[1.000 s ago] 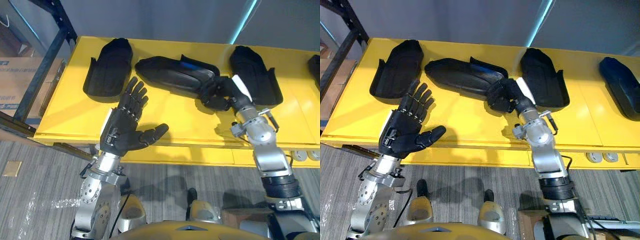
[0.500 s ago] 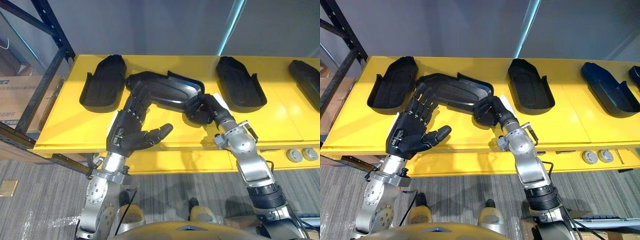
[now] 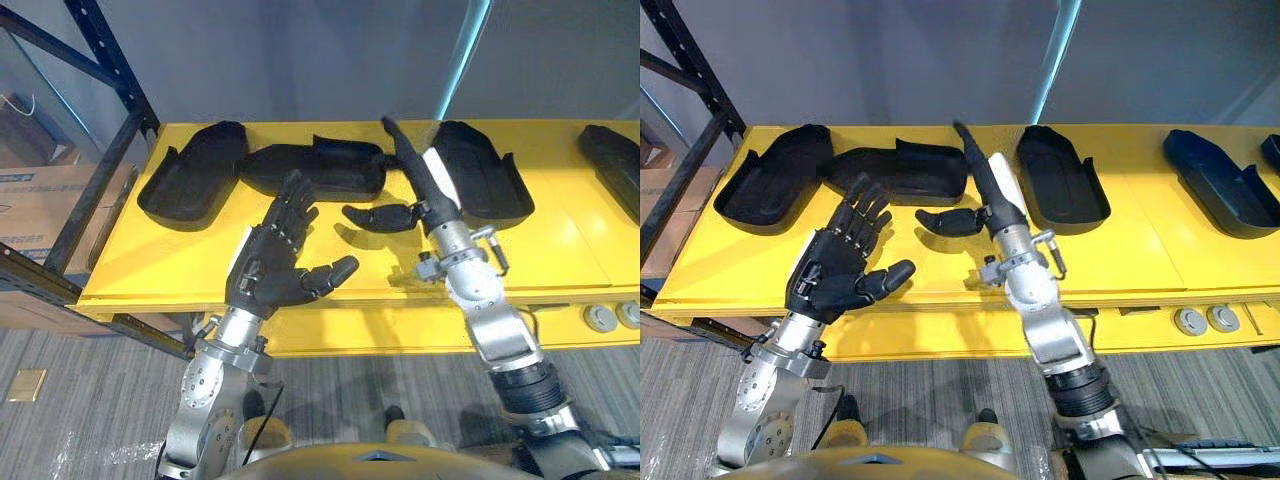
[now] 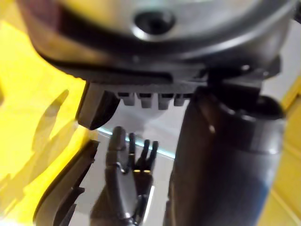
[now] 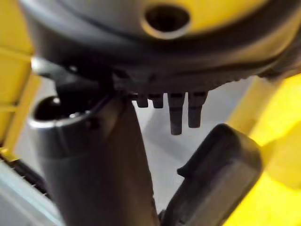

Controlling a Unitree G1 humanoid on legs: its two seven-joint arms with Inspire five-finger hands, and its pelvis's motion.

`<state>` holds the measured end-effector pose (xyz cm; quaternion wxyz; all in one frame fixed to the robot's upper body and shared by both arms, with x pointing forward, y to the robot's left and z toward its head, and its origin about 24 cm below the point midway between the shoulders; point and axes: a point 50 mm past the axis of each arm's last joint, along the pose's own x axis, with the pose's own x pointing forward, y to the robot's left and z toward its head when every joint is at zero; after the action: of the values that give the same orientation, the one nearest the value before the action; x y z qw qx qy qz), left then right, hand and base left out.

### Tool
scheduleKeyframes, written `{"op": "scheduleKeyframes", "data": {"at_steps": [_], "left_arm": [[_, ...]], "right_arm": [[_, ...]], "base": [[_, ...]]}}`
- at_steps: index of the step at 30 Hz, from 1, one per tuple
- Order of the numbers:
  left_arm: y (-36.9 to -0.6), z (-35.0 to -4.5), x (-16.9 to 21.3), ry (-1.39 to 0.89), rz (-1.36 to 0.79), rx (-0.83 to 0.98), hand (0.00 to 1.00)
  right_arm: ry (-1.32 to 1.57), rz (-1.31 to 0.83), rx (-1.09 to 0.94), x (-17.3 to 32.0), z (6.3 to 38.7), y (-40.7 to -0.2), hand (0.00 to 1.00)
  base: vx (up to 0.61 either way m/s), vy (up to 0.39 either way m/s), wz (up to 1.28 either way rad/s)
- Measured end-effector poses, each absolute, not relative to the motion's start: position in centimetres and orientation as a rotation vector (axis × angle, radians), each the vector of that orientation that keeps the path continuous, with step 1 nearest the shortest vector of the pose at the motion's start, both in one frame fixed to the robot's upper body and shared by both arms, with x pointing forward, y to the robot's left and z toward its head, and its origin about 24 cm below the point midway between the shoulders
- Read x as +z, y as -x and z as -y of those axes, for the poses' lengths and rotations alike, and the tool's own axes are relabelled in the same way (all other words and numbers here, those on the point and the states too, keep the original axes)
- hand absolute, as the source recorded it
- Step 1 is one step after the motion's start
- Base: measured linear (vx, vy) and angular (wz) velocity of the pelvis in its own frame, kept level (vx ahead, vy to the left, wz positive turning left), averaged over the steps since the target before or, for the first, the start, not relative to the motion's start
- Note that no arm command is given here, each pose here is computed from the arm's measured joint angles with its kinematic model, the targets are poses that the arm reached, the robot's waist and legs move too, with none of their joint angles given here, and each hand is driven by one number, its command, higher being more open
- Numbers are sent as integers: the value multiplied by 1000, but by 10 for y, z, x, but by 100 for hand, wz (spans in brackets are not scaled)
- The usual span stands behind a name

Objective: Walk over and take three plastic housings, then place them on the shelf

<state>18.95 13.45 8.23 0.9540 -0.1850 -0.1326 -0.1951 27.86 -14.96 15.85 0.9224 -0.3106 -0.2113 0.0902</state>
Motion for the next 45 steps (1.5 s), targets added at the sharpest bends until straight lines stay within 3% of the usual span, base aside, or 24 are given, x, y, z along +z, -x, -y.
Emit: {"op": "scheduleKeyframes", "data": {"at_steps": [7, 10, 23, 33, 42, 45], "left_arm": [[-188, -149, 72, 333, 236, -391, 100], [-184, -153, 68, 314, 211, -395, 100], [-184, -157, 68, 277, 195, -400, 100], [-183, -153, 63, 282, 172, -413, 100], [-184, -150, 60, 310, 172, -373, 100], [-185, -147, 60, 328, 174, -364, 100]], "right_arm": [[819, 654, 341, 229, 198, -262, 100], [970, 683, 461, 240, 196, -256, 100], [1520, 422, 656, 183, 194, -269, 100], [1821, 441, 392, 168, 217, -296, 100], [1537, 169, -13, 156, 231, -328, 100], [1467, 117, -62, 160, 230, -335, 100]], "base": [[-19, -11, 7], [-9, -5, 3], [-1, -4, 2], [-19, -11, 9], [0, -6, 4], [7, -4, 2]]}}
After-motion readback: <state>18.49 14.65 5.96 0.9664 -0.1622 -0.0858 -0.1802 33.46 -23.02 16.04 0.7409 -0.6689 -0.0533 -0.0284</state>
